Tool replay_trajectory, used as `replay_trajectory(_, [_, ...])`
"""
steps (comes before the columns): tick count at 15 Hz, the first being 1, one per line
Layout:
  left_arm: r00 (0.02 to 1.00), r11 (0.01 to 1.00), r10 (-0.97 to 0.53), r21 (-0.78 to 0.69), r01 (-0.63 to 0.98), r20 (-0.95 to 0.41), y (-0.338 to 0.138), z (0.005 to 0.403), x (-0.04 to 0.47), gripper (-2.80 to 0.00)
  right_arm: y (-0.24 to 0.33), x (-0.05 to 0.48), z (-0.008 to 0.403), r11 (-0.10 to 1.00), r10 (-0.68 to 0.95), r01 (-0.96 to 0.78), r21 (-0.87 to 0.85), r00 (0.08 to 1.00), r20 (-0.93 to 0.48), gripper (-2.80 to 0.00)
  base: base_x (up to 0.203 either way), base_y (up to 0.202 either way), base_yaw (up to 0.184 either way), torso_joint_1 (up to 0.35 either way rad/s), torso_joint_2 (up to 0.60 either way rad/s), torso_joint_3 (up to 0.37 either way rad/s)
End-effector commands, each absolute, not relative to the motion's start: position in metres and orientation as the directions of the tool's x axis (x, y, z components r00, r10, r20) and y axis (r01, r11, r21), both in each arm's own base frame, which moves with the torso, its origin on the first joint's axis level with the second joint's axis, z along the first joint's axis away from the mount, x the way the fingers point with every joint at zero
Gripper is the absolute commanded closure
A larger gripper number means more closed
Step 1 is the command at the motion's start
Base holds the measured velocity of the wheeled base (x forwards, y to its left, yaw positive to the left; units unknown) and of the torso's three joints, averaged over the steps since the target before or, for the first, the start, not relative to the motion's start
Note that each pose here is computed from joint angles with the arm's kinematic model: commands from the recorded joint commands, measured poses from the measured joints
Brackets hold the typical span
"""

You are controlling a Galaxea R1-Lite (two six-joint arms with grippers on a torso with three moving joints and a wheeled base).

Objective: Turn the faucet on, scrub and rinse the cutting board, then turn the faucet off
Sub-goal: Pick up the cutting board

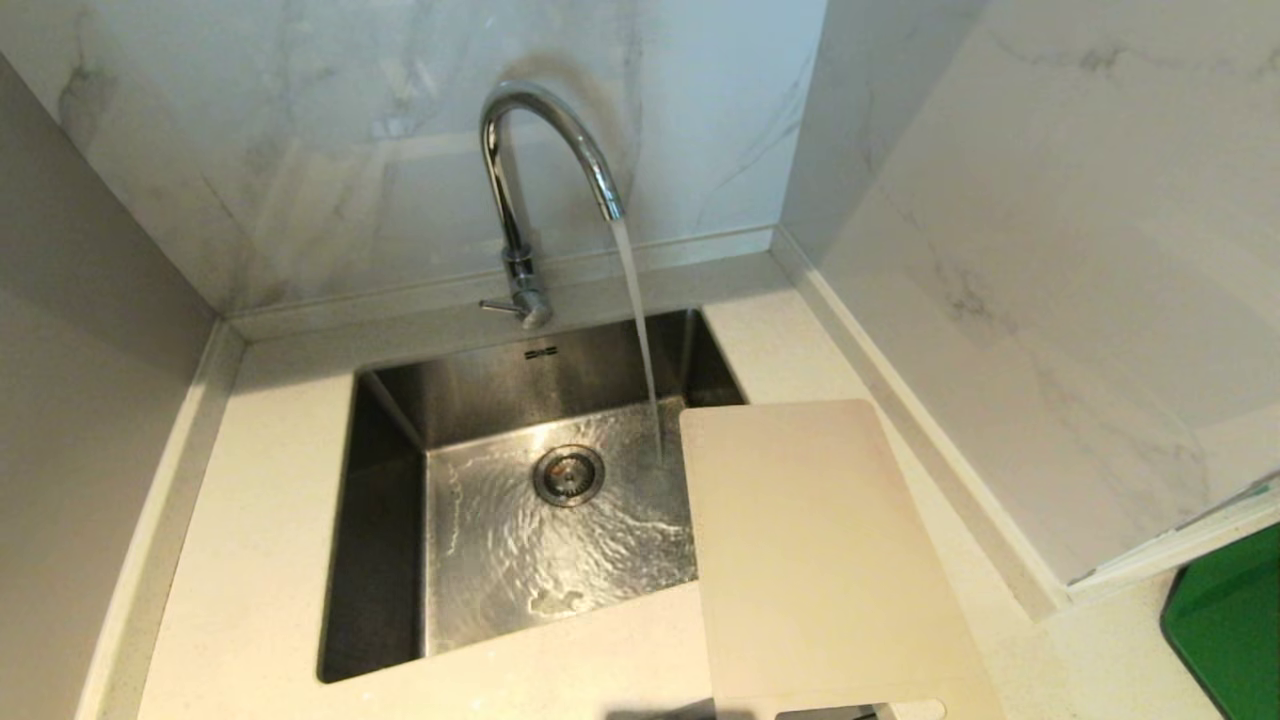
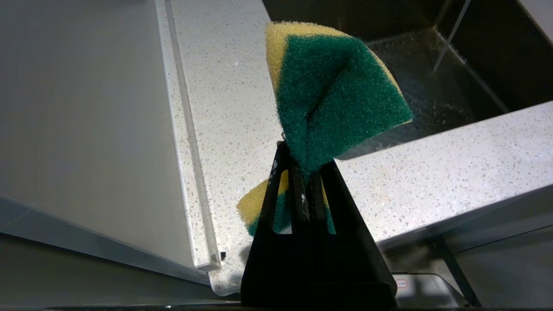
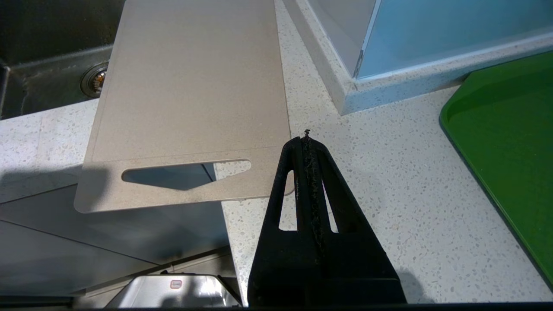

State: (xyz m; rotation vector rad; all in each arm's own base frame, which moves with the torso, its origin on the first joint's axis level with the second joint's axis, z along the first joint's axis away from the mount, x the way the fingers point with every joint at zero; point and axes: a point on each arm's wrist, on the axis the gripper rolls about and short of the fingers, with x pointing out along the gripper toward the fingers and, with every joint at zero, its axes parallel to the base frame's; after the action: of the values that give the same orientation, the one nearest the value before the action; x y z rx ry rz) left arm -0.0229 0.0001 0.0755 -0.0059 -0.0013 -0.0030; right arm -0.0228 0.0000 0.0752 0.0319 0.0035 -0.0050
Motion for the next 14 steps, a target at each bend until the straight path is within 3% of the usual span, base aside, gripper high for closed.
replay_trajectory(1, [1.000, 1.000, -0.003, -0.006, 0.003, 0.000, 0.0001, 0.0750, -0.0228, 0.00, 0.0000, -0.0228, 0.0751, 0.999, -0.005, 0.005, 0.032, 1.000, -0.004, 0.00, 0.000, 0.000, 0.000, 0.000, 0.00, 0.000])
replay_trajectory(14, [1.000, 1.000, -0.003, -0.006, 0.003, 0.000, 0.0001, 0.0750, -0.0228, 0.00, 0.0000, -0.0227, 0.0746, 0.999, -0.005, 0.005, 0.032, 1.000, -0.006, 0.00, 0.000, 0.000, 0.000, 0.000, 0.00, 0.000])
